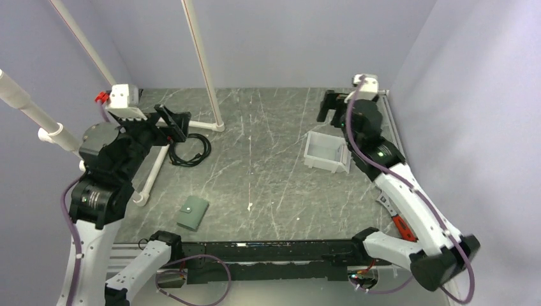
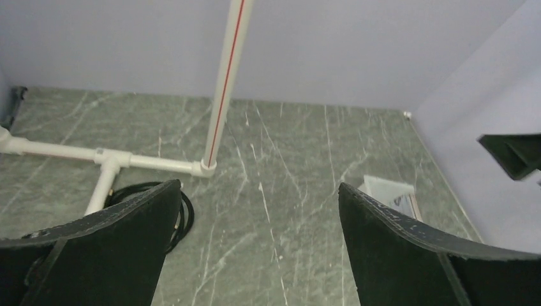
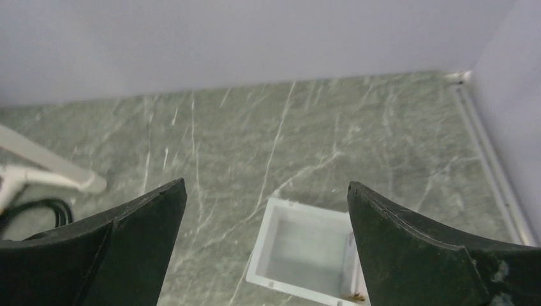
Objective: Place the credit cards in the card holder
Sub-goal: Move the card holder to the center of the board.
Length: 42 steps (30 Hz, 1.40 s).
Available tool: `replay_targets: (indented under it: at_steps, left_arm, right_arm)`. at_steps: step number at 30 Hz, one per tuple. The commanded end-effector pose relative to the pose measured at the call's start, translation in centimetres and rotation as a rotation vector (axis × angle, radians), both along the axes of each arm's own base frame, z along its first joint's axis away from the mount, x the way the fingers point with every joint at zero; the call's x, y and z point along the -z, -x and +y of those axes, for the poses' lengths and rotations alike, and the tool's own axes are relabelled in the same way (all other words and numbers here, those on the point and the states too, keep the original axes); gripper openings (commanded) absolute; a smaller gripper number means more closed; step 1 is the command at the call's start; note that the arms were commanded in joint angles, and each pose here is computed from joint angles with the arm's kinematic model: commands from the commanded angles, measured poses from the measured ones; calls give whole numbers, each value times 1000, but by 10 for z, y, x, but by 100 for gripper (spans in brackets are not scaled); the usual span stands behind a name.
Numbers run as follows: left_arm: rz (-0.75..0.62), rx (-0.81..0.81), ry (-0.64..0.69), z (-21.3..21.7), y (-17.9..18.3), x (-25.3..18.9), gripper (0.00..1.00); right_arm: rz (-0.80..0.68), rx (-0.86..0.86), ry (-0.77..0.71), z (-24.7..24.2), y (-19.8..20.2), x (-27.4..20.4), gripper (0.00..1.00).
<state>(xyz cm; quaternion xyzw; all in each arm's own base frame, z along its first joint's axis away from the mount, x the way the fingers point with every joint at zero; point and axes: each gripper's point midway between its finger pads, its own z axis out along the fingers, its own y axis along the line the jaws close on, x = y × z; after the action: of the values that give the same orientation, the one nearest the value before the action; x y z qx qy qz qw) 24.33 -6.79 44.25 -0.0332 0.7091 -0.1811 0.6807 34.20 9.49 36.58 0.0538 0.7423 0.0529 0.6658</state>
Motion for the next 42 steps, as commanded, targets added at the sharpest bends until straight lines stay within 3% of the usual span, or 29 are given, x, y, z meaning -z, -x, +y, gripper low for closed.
replay_targets:
  at_steps: [1, 4, 8, 11, 14, 20, 26, 30, 36, 42]
  left_arm:
    - [37, 81, -14, -13, 2, 6, 99]
    - [69, 59, -44, -8, 3, 15, 99]
    - [94, -2, -86, 6, 9, 24, 99]
    - [98, -49, -111, 18, 16, 28, 99]
    - [108, -73, -131, 25, 24, 30, 99]
    - [135, -87, -163, 32, 39, 33, 99]
    - [151, -111, -180, 39, 45, 40, 99]
    - [157, -109, -177, 39, 47, 46, 99]
    - [166, -101, -170, 37, 48, 51, 99]
    - [166, -101, -169, 37, 48, 54, 99]
  right_arm:
    - [94, -187, -38, 54, -24, 32, 100]
    - [161, -435, -53, 117, -24, 61, 100]
    - [186, -964, -87, 230, 21, 102, 99]
    - [159, -1236, 97, 299, 71, 151, 99]
    - [142, -1374, 230, 351, 105, 189, 99]
    - [199, -1451, 254, 422, 134, 226, 99]
    - [254, -1113, 187, 462, 135, 252, 100]
    - [154, -1033, 256, 475, 157, 249, 100]
    - [95, -1116, 281, 477, 179, 260, 100]
    - [-5, -1223, 404, 480, 210, 283, 100]
